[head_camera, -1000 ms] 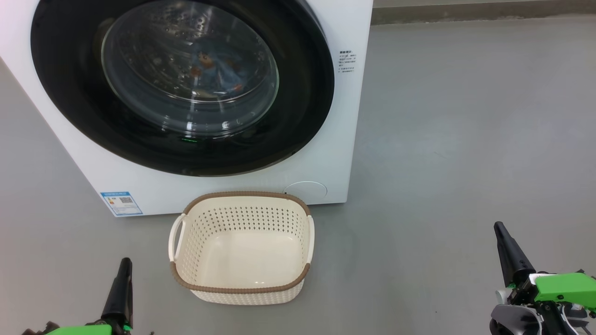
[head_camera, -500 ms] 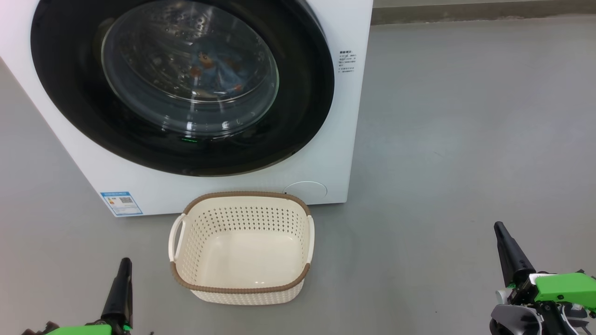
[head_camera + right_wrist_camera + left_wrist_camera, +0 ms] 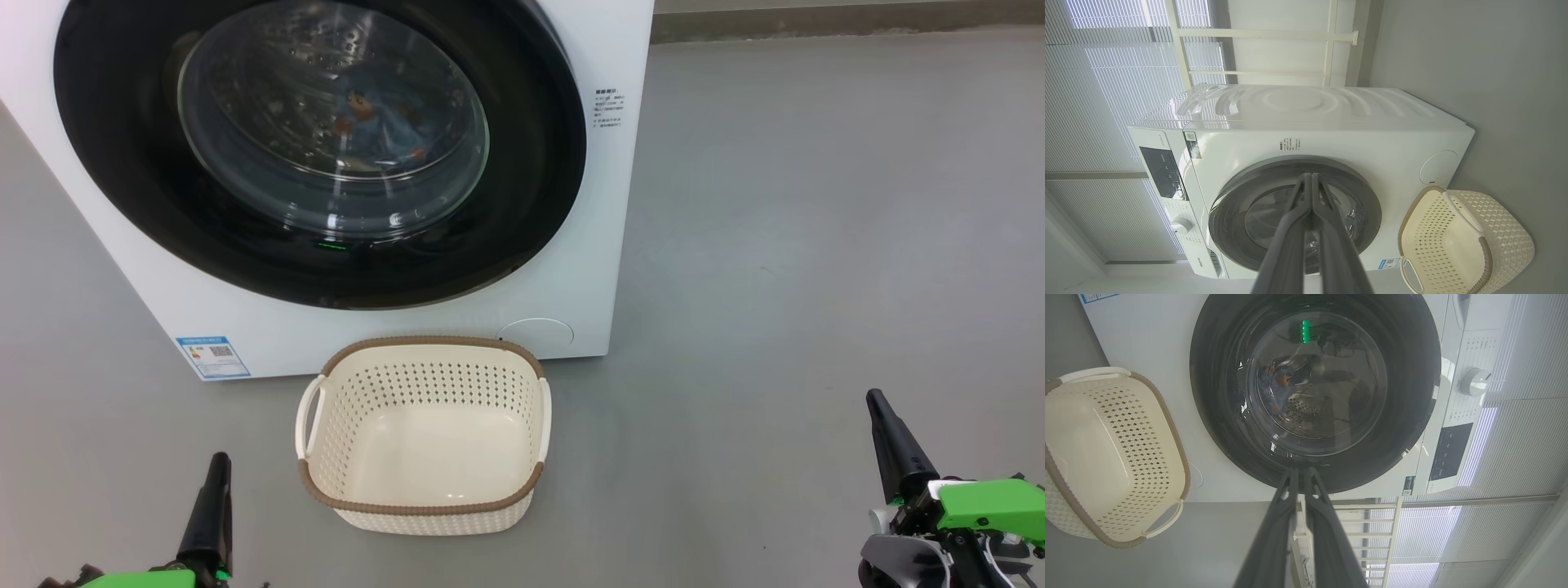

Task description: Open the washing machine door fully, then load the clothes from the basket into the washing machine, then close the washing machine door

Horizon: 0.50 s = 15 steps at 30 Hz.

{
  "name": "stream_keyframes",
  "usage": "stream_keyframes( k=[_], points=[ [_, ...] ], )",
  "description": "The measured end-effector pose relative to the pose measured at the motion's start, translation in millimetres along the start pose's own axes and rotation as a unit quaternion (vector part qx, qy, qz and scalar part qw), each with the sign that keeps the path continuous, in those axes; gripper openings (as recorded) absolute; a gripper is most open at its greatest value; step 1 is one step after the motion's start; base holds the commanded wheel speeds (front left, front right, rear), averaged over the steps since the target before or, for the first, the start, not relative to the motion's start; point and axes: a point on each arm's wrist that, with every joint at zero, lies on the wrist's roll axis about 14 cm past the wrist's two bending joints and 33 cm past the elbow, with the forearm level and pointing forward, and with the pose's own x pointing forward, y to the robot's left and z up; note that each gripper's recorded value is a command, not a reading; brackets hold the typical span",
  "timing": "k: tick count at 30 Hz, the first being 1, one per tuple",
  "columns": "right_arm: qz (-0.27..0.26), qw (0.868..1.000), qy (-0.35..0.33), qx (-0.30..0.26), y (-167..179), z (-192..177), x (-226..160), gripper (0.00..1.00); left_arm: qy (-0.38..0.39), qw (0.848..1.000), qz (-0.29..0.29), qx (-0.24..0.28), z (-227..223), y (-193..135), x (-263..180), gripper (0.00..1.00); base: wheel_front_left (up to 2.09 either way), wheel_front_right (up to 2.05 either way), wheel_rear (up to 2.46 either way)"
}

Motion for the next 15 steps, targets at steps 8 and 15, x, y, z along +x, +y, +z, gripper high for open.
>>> stream_keyframes(
  k=[8,15],
  points=[
    [0.000,1.000,0.000,0.000,0.1,0.0,0.0,0.00,0.000,1.000,0.000,0.000,0.1,0.0,0.0,0.00,0.00,0.00,0.00],
    [0.000,1.000,0.000,0.000,0.0,0.1,0.0,0.00,0.000,1.000,0.000,0.000,0.1,0.0,0.0,0.00,0.00,0.00,0.00]
  ],
)
